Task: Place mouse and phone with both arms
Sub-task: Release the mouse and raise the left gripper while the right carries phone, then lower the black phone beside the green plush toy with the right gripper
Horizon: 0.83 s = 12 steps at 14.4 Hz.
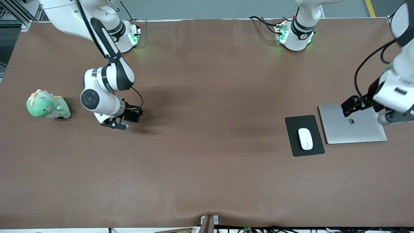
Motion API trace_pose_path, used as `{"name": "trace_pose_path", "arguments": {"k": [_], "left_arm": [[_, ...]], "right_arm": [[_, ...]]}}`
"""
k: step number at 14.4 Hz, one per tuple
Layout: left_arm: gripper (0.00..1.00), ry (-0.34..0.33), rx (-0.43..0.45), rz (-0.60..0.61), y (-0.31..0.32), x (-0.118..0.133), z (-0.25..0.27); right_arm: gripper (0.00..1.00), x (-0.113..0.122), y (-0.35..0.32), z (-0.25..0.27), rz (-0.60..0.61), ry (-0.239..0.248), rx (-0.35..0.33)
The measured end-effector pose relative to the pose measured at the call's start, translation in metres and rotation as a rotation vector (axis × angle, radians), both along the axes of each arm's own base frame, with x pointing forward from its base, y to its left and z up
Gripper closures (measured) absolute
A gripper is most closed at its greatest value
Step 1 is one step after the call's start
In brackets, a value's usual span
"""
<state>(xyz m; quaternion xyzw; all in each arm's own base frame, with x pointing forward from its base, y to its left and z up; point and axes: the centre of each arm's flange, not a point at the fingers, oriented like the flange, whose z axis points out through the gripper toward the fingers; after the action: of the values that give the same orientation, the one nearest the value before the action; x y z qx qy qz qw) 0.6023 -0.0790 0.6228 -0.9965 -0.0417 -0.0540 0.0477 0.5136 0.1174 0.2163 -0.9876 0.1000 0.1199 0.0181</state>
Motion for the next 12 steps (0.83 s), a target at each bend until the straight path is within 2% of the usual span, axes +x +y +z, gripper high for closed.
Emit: {"name": "trace_pose_path", "arguments": {"k": [3,9,12], "left_arm": [[0.0,-0.014,0.021,-0.083,0.0,-0.023,0.034],[0.0,0.038,0.016,-0.142,-0.024,-0.074,0.066],[0.0,0.072,-0.052,-0.126,-0.003,-0.088,0.062]], "right_arm": [[0.21,-0.007,-0.027,-0.007,-0.008,0.003,0.005],[0.21,-0.02,-0.103,-0.017,0.023,-0.018,-0.017],[0.21,-0.028,-0.127,-0.024,0.045,-0.016,-0.011]]}}
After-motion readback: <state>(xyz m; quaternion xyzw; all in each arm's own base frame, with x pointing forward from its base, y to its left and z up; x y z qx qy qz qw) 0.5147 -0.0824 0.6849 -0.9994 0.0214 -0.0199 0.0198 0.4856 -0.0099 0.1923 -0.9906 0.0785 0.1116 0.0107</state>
